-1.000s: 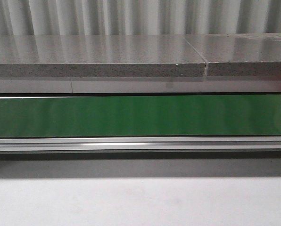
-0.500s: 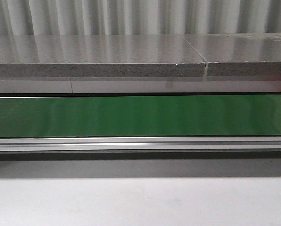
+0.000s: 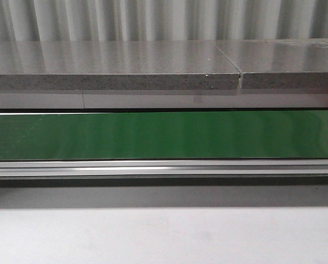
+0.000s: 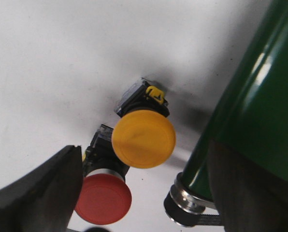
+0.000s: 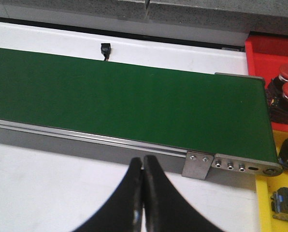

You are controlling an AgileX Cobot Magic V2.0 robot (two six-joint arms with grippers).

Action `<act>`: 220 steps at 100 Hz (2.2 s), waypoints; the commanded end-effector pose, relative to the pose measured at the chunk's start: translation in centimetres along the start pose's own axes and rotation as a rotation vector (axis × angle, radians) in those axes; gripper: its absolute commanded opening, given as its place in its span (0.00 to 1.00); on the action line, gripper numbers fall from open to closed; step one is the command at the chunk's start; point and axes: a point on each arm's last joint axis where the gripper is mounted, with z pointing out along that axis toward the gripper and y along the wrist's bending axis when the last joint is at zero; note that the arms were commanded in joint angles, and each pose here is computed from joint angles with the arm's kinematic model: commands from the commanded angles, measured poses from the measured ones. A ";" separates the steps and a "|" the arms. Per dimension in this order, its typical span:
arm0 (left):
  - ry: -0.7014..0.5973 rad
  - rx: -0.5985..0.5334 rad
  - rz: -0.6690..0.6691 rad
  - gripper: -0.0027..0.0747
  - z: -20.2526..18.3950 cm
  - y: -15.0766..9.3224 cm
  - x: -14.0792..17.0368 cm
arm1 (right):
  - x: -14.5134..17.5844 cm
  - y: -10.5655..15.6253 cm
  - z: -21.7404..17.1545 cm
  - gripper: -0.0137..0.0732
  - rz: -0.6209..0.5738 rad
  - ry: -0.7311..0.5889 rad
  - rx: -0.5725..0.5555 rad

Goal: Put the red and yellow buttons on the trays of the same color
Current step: 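Close the left gripper around a yellow push button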

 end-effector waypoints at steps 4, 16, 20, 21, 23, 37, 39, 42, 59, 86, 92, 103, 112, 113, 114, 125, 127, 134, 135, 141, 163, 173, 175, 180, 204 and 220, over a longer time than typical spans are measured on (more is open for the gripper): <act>-0.020 -0.002 -0.010 0.70 -1.5 0.1 0.1 | -1.3 -0.1 -0.4 0.08 -0.002 -0.082 0.010; -0.012 -0.002 -0.010 0.70 -0.9 0.2 -0.2 | -1.3 -0.1 -0.4 0.08 -0.002 -0.082 0.010; -0.012 -0.002 -0.010 0.70 -0.7 0.2 -0.3 | -1.3 -0.1 -0.4 0.08 -0.002 -0.082 0.010; -0.010 -0.002 -0.010 0.70 -0.6 0.2 -0.3 | -1.3 -0.1 -0.4 0.08 -0.002 -0.082 0.010; -0.007 -0.003 -0.010 0.70 -0.6 0.2 -0.4 | -1.3 -0.1 -0.4 0.08 -0.002 -0.082 0.010; 0.019 0.004 -0.015 0.70 0.5 0.2 -0.8 | -1.3 -0.1 -0.4 0.08 -0.002 -0.082 0.010; 0.021 0.003 -0.014 0.70 0.6 0.2 -0.8 | -1.3 -0.1 -0.4 0.08 -0.002 -0.083 0.010; 0.028 0.003 -0.015 0.70 0.8 0.2 -0.9 | -1.3 -0.1 -0.4 0.08 -0.002 -0.083 0.010; 0.037 0.004 -0.015 0.69 1.4 0.2 -1.1 | -1.3 -0.1 -0.4 0.08 -0.002 -0.083 0.010; 0.025 0.004 -0.013 0.46 1.4 0.2 -1.2 | -1.3 -0.1 -0.4 0.08 -0.002 -0.083 0.010; 0.022 0.004 -0.011 0.42 1.4 0.2 -1.2 | -1.3 -0.1 -0.4 0.08 -0.002 -0.083 0.010; 0.018 0.004 -0.011 0.38 1.4 0.2 -1.3 | -1.3 -0.1 -0.4 0.08 -0.002 -0.083 0.010; -0.001 0.004 -0.011 0.37 0.9 0.2 -1.2 | -1.3 -0.1 -0.4 0.08 -0.002 -0.083 0.010; -0.007 0.004 -0.011 0.37 0.8 0.2 -1.2 | -1.3 -0.1 -0.4 0.08 -0.002 -0.083 0.010; -0.008 0.004 -0.009 0.37 0.7 0.2 -1.2 | -1.3 -0.1 -0.4 0.08 -0.002 -0.083 0.010; -0.068 0.005 -0.008 0.37 -1.1 0.1 -0.8 | -1.3 -0.1 -0.4 0.08 -0.002 -0.083 0.010; -0.080 0.005 -0.008 0.37 -1.5 0.1 -0.6 | -1.3 -0.1 -0.4 0.08 -0.002 -0.083 0.010; -0.122 0.005 -0.005 0.37 -3.0 0.0 -0.1 | -1.3 -0.1 -0.4 0.08 -0.002 -0.083 0.010; -0.126 0.006 -0.003 0.37 -3.2 0.0 -0.1 | -1.3 -0.1 -0.4 0.08 -0.002 -0.083 0.010; -0.158 0.006 0.002 0.37 -4.4 -0.2 0.4 | -1.3 -0.1 -0.4 0.08 -0.002 -0.083 0.010; -0.237 0.012 0.043 0.37 -7.8 -1.5 2.3 | -1.3 -0.1 -0.4 0.08 -0.002 -0.083 0.010; -0.243 0.016 0.081 0.37 -8.5 -2.5 2.9 | -1.3 -0.1 -0.4 0.08 -0.002 -0.083 0.010; -0.242 0.017 0.089 0.37 -8.5 -2.8 2.9 | -1.3 -0.1 -0.4 0.08 -0.002 -0.083 0.010; -0.240 0.020 0.108 0.37 -8.5 -3.4 3.0 | -1.3 -0.1 -0.4 0.08 -0.002 -0.083 0.010; -0.245 0.030 0.181 0.37 -8.3 -5.6 3.1 | -1.3 -0.1 -0.4 0.08 -0.002 -0.083 0.010; -0.238 0.036 0.193 0.37 -7.8 -5.8 2.8 | -1.3 -0.1 -0.4 0.08 -0.002 -0.083 0.010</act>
